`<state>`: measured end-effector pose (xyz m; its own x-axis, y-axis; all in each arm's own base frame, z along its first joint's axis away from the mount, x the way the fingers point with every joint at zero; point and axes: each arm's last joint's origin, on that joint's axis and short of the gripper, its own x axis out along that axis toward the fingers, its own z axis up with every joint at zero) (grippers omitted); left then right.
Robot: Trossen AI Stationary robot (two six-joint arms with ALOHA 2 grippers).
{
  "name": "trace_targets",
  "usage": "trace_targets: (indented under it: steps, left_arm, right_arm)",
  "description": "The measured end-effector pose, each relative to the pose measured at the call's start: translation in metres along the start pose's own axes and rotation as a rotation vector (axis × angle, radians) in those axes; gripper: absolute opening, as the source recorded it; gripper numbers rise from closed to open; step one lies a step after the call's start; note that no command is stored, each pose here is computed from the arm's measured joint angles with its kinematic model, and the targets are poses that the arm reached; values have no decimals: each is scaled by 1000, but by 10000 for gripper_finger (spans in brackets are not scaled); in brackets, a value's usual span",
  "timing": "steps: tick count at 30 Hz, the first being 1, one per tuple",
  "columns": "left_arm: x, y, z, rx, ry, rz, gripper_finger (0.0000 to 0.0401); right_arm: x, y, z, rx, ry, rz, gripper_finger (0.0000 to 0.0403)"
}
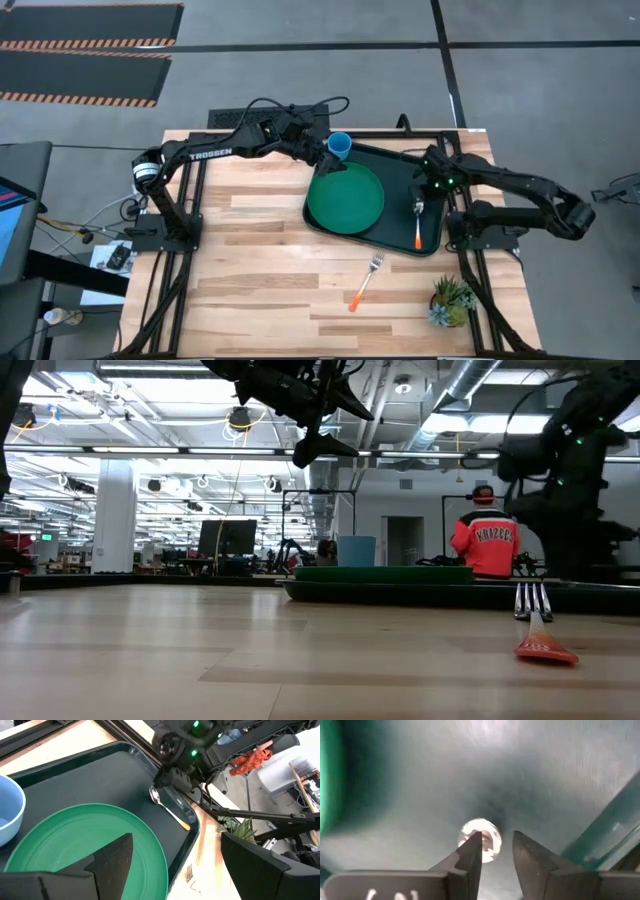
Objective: Pick and place plate/cup/fork/spoon on tray
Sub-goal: Put the orange fork on the black tray to the right of the green plate
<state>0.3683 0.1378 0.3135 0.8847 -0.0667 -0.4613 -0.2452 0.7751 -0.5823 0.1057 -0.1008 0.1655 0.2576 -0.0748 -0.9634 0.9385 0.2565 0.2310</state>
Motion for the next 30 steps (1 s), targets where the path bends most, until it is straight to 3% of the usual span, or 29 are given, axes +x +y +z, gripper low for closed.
trace_targets:
  steps: [5, 9, 14, 18, 23, 30]
  left_arm:
    - [0, 0, 0, 14, 12, -22, 284]
    - [0, -2, -1, 14, 39, -69, 284]
    - [0, -2, -2, 12, 52, -87, 284]
    - [0, -2, -2, 11, 53, -87, 284]
    - [0, -2, -2, 13, 56, -89, 284]
    - [0, -2, -2, 37, 61, -93, 284]
  right_arm:
    - [-35, 21, 18, -40, -55, 112, 146]
    - [-59, 56, 16, -254, -83, 339, 148]
    - [-57, 103, -22, -529, -38, 453, 143]
    - [-47, 132, -63, -658, 1, 437, 141]
    - [-33, 150, -109, -662, 87, 392, 146]
    - [-18, 159, -154, -468, 177, 331, 198]
